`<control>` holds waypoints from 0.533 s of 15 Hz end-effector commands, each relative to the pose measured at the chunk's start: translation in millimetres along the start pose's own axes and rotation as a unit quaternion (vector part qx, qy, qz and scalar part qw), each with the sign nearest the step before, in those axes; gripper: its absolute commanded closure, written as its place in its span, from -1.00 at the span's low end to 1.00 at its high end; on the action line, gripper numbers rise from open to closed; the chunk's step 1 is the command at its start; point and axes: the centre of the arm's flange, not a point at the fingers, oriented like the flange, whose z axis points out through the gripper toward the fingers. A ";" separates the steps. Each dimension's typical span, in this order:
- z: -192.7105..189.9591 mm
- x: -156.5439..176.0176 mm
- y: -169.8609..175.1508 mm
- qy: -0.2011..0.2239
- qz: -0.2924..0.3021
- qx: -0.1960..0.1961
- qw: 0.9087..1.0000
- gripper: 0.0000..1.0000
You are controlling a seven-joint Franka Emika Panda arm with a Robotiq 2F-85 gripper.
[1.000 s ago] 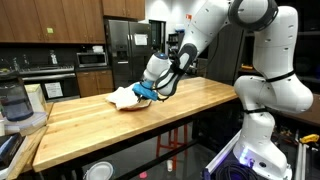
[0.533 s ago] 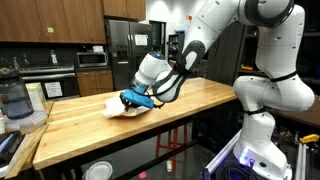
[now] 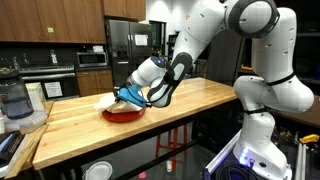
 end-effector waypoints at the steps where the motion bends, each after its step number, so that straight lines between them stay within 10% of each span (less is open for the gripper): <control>1: 17.9 21.9 16.6 0.060 0.006 -0.024 0.998 0.97; 8: -16.7 2.9 14.9 0.046 0.012 -0.084 0.995 0.97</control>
